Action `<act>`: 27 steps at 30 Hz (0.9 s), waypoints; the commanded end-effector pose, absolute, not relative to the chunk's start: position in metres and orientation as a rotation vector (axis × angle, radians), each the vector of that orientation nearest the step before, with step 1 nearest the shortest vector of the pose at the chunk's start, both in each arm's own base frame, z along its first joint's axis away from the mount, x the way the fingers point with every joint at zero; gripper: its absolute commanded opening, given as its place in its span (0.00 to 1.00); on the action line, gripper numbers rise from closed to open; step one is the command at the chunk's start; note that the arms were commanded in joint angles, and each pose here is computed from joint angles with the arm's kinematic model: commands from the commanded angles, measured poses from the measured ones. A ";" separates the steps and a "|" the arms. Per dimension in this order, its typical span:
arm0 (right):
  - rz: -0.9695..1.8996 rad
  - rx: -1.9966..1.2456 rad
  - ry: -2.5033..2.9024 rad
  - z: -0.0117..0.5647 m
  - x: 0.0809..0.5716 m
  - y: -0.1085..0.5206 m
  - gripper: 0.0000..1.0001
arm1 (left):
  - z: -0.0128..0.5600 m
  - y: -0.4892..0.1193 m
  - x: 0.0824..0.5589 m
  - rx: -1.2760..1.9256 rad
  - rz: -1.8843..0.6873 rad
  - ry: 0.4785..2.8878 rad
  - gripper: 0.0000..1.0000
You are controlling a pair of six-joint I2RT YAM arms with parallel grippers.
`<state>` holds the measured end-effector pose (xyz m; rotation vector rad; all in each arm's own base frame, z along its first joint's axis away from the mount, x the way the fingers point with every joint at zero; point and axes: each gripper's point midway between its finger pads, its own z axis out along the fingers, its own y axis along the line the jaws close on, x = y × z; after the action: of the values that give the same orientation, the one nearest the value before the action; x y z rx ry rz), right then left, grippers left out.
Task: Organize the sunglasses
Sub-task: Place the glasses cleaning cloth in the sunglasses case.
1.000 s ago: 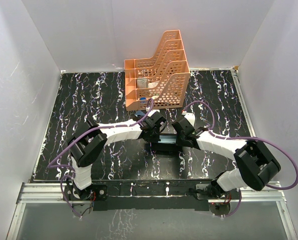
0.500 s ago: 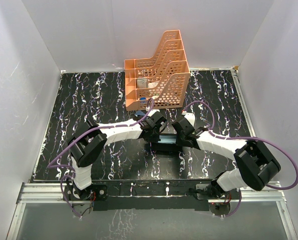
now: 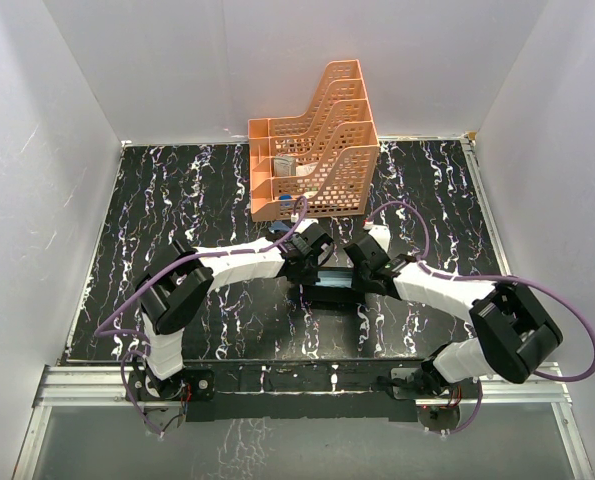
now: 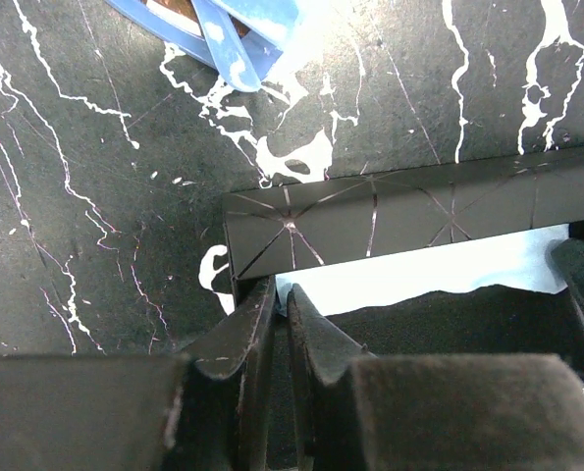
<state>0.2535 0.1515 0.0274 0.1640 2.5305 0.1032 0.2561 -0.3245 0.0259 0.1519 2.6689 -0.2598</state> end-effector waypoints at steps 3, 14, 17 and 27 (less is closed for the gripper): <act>0.136 0.195 2.440 0.054 0.271 0.155 0.11 | 0.049 -0.328 0.260 0.154 -0.270 2.631 0.11; 0.175 0.185 2.412 0.068 0.275 0.160 0.11 | 0.069 -0.329 0.265 0.167 -0.258 2.590 0.15; 0.193 0.177 2.405 0.072 0.276 0.164 0.11 | 0.073 -0.327 0.266 0.164 -0.243 2.578 0.15; 0.216 0.150 2.406 0.070 0.280 0.172 0.00 | 0.065 -0.333 0.269 0.190 -0.267 2.564 0.00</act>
<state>0.2603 0.1574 0.0476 0.1532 2.4852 0.1510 0.2649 -0.3265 0.0447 0.1812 2.6121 -0.2212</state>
